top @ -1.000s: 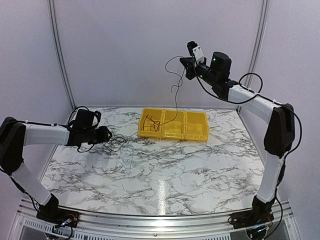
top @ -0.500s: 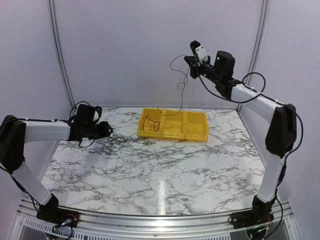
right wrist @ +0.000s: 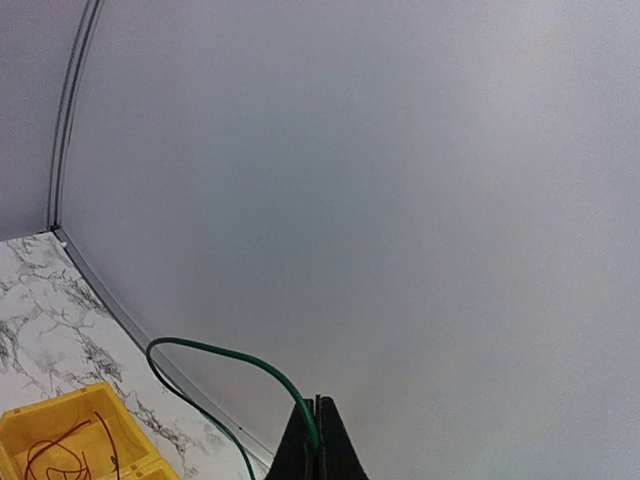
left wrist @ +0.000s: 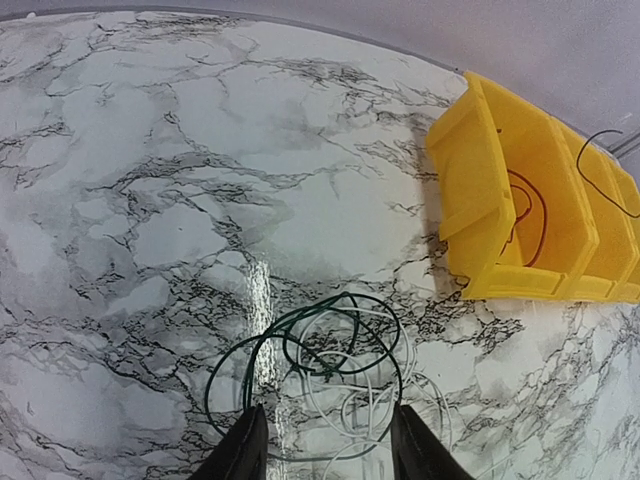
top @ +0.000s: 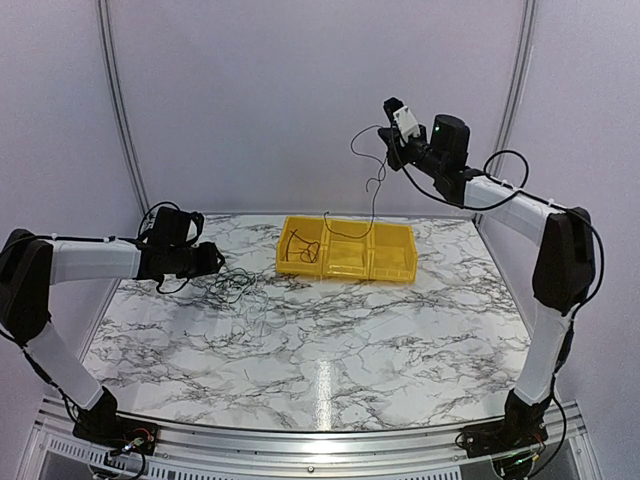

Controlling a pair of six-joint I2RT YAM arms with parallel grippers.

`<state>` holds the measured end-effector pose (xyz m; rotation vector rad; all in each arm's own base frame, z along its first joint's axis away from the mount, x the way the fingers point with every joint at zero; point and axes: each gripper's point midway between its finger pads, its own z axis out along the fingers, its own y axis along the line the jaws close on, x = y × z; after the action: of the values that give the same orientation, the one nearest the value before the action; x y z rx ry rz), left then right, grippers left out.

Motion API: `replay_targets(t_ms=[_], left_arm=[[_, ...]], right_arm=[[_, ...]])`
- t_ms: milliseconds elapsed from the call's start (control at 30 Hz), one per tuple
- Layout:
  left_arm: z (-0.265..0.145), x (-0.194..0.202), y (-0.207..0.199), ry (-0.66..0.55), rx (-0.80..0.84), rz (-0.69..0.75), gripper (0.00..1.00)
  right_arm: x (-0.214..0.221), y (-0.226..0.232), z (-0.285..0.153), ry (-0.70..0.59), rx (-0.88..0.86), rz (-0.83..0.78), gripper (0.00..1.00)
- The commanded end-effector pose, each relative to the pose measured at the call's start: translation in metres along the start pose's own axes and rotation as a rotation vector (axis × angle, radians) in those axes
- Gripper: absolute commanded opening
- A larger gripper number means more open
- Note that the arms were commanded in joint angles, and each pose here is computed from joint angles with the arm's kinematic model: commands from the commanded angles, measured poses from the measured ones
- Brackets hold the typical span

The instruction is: Untangle the cables

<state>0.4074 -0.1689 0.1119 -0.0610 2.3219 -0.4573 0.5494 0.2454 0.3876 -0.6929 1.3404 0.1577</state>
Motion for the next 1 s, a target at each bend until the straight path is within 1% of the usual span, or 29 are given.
replay_targets(t_ms=[0, 100, 267, 433, 667, 833, 967], left_arm=[[0.001, 0.004, 0.006, 0.021, -0.021, -0.002, 0.45], [0.002, 0.008, 0.009, 0.029, -0.032, -0.007, 0.45], [-0.001, 0.011, 0.011, 0.026, -0.035, -0.027, 0.45], [-0.004, 0.015, 0.013, 0.026, -0.038, -0.034, 0.45], [-0.013, 0.02, 0.015, 0.02, -0.036, -0.049, 0.45], [-0.021, 0.019, 0.019, -0.004, -0.054, -0.055, 0.45], [-0.028, 0.02, 0.024, -0.018, -0.068, -0.062, 0.45]], right_arm=[[0.02, -0.013, 0.001, 0.054, 0.055, -0.002, 0.0], [0.039, 0.001, 0.005, 0.087, 0.0, 0.044, 0.0], [0.062, 0.017, 0.012, 0.134, -0.025, 0.077, 0.0], [0.078, 0.056, 0.019, 0.153, -0.16, 0.146, 0.0], [0.104, 0.109, 0.039, 0.185, -0.253, 0.241, 0.0], [0.145, 0.124, 0.048, 0.264, -0.242, 0.282, 0.0], [0.171, 0.124, 0.044, 0.32, -0.203, 0.277, 0.0]])
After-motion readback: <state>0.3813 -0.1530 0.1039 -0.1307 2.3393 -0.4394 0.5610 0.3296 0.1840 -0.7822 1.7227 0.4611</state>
